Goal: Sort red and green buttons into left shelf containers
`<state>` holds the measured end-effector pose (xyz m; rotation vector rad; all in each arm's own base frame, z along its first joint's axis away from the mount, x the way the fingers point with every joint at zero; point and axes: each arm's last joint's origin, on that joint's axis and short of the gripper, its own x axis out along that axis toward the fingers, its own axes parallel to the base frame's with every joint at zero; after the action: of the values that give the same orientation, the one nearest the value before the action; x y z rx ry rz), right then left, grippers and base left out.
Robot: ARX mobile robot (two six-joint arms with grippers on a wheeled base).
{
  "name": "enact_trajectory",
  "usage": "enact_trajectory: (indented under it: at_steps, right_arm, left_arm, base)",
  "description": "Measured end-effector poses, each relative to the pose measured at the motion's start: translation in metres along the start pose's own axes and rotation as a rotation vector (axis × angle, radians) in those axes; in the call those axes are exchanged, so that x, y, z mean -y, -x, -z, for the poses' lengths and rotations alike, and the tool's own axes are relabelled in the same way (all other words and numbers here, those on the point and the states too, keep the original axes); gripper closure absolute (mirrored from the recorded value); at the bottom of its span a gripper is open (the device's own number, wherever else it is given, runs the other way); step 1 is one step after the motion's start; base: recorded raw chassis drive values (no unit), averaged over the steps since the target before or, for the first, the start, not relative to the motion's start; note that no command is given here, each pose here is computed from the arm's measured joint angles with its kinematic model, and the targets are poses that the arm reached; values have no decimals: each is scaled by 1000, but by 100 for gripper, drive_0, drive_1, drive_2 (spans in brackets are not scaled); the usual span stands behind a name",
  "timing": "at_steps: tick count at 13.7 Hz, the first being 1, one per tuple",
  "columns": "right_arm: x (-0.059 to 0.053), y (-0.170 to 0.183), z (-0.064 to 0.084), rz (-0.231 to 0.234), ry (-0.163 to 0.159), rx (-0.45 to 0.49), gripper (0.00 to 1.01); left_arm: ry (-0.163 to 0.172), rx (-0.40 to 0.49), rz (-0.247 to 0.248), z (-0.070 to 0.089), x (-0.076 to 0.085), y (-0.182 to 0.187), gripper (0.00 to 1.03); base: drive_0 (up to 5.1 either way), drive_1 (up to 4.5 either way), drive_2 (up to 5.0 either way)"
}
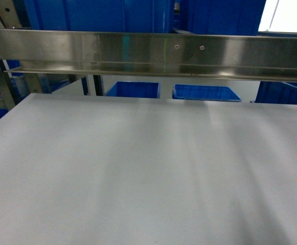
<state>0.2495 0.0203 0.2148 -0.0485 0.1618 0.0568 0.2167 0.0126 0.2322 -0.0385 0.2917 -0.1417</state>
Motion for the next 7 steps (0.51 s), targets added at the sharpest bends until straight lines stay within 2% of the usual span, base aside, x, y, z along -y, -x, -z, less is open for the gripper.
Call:
enact_trajectory:
  at_steps: [7]
  right_arm:
    - [0, 0, 0, 0, 0, -2, 76]
  left_arm:
    - [0, -1, 0, 0, 0, 0, 77]
  base:
    - [-510, 235, 235]
